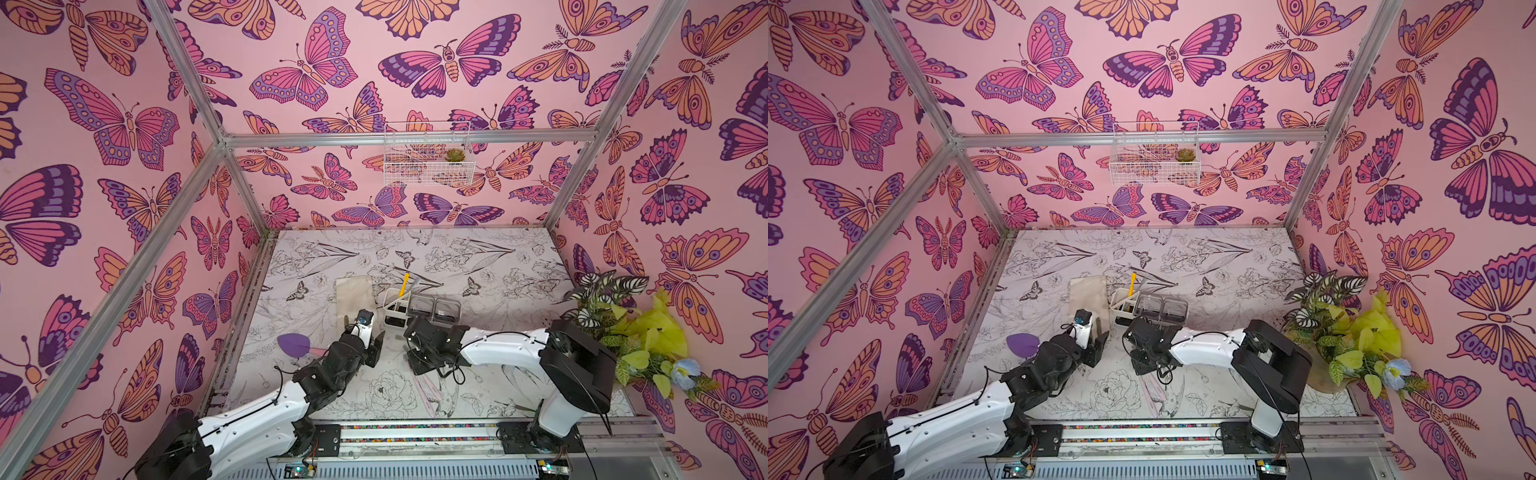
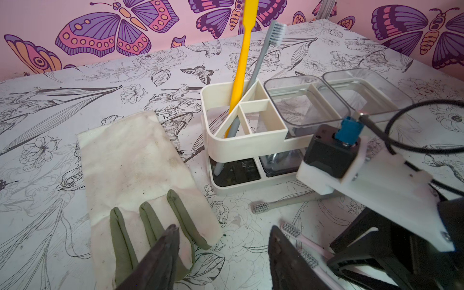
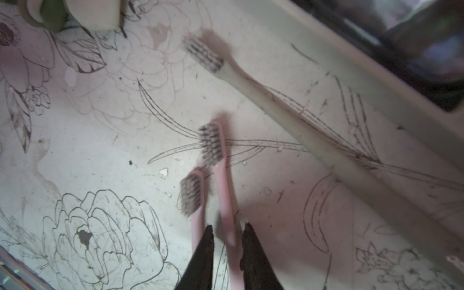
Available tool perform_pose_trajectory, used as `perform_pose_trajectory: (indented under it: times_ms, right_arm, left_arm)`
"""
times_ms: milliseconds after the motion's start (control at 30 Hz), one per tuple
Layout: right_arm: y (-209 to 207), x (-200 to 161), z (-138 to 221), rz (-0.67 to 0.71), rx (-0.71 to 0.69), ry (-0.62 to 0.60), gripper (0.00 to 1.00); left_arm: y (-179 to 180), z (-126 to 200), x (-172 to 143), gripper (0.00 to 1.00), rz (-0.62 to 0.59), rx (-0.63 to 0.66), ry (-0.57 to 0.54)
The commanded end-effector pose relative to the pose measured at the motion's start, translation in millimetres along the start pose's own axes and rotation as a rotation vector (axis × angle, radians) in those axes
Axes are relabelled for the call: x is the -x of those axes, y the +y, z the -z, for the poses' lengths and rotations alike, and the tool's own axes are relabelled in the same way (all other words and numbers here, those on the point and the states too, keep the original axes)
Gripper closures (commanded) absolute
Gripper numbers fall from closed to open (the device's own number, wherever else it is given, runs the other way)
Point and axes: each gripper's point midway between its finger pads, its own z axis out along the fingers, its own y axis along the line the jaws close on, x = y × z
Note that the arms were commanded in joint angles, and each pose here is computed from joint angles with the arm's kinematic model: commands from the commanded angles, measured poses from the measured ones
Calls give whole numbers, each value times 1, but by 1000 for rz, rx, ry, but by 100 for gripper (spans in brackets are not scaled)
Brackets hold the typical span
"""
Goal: Place the toothbrush into the toothbrush holder
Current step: Pick up the toothbrush from the center of the board.
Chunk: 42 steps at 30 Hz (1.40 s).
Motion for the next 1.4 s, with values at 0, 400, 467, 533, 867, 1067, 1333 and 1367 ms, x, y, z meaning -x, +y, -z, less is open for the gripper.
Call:
perform_pose_trajectory:
  times_ms: [0,400,467,533,867,1067,1333,1367]
  right_arm:
    - [-17,-24,-15,17,-73,83,78]
    - [-23,-24,-14,20,-91,71,81]
    - [-23,-25,-14,21,-92,72,83]
    - [-24,-25,-14,21,-102,76,87]
    - [-33,-29,-14,18,-138,80,94]
    - [-32,-29,-15,24,-144,90,96]
    - [-29,-22,-9,28,-134,60,100]
    - [-28,-21,-8,29,-132,57,100]
  left_arm:
    - [-3,0,7,42,7,-5,-11]
    - [-2,-1,5,41,6,-2,-4]
    - [-2,-1,5,41,5,-2,-3]
    - [-3,-1,5,41,6,-4,-3]
    - [-4,-2,3,41,6,-9,4]
    - [-4,-2,3,41,10,-12,4]
    - [-8,-4,16,40,15,-17,-10]
    - [-8,-4,16,40,13,-17,-9]
